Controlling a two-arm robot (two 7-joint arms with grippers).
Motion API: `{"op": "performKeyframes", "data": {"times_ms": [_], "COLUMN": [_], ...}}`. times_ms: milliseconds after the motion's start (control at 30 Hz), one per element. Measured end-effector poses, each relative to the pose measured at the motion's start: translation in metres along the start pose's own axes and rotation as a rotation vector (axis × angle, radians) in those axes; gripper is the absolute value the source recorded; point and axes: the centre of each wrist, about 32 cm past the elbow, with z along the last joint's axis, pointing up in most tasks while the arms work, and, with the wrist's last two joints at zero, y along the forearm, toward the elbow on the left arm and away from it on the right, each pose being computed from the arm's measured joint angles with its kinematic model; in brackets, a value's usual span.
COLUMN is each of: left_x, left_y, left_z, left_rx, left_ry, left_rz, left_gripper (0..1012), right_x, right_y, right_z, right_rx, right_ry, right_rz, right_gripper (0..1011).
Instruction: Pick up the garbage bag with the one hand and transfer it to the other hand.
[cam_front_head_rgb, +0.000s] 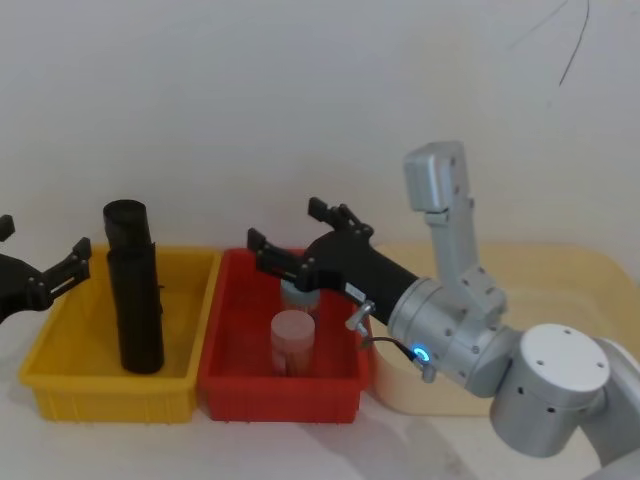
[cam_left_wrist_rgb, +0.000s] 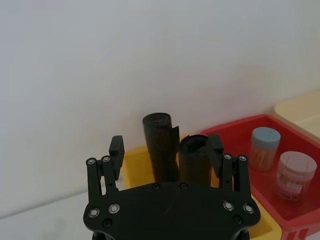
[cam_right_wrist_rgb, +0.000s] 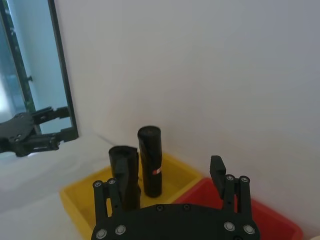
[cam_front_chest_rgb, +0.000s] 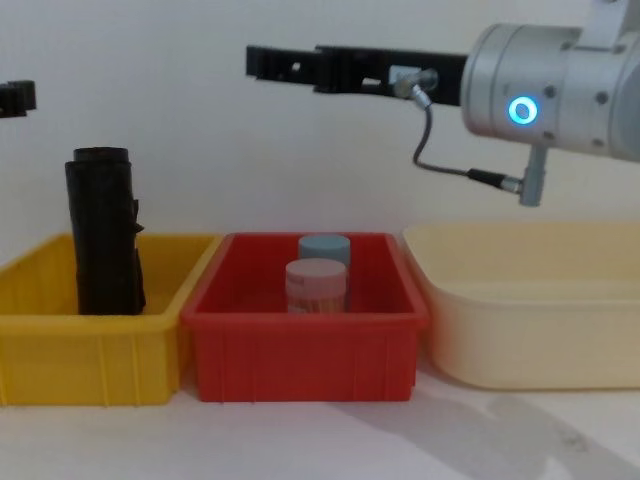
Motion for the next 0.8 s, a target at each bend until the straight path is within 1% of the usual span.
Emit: {"op": "performKeyframes", "data": {"times_ms": [67,133,167,200,267,300,333,367,433,467,567,733,800], "left_x": [0.0041,0.0060,0.0078,0.0086,0.0100,0.0115,0.0118,0.0129,0.0136,0.0143,0.0152,0.0170,0.0171], "left_y": [-0.0046,-0.0078,-0.0121,-0.0140,-0.0177,-0.0218,-0.0229,-0.0267,-0.0298,-0.0332,-0.0370,-0.0462,-0.0475], "left_z": [-0.0051,-0.0083,-0.0125,-0.0144,-0.0180,-0.0223,-0.0234,-0.0272,-0.0305,-0.0341,-0.0383,-0.0491,-0.0504], "left_rx": [-0.001,-0.005,-0.005,-0.008,-0.007,-0.007,-0.010,-0.010,-0.009,-0.007,-0.005,0.006,0.008], "left_ry": [0.008,0.014,0.021,0.025,0.032,0.040,0.042,0.050,0.056,0.063,0.073,0.095,0.097], "left_rz": [-0.018,-0.036,-0.050,-0.060,-0.069,-0.083,-0.089,-0.099,-0.110,-0.118,-0.129,-0.152,-0.155], "left_gripper": [1001,1001,1001,1001,1001,1002,1001,1002,1002,1002,1001,1001,1001], "right_x": [0.000,0.000,0.000,0.000,0.000,0.000,0.001,0.001,0.001,0.000,0.001,0.001,0.002], "right_y": [0.002,0.006,0.008,0.008,0.010,0.011,0.011,0.012,0.013,0.013,0.014,0.016,0.016], "right_z": [-0.001,-0.002,-0.003,-0.003,-0.005,-0.006,-0.006,-0.007,-0.008,-0.009,-0.010,-0.012,-0.012], "right_rx": [-0.013,-0.032,-0.043,-0.043,-0.060,-0.072,-0.077,-0.084,-0.099,-0.104,-0.122,-0.146,-0.157], "right_ry": [-0.001,-0.003,-0.004,-0.004,-0.005,-0.005,-0.005,-0.004,-0.004,-0.005,-0.005,-0.004,-0.003], "right_rz": [0.004,0.009,0.011,0.011,0.013,0.014,0.015,0.016,0.017,0.019,0.020,0.022,0.022], "right_gripper": [1002,1002,1002,1002,1001,1002,1002,1002,1002,1001,1002,1002,1002]}}
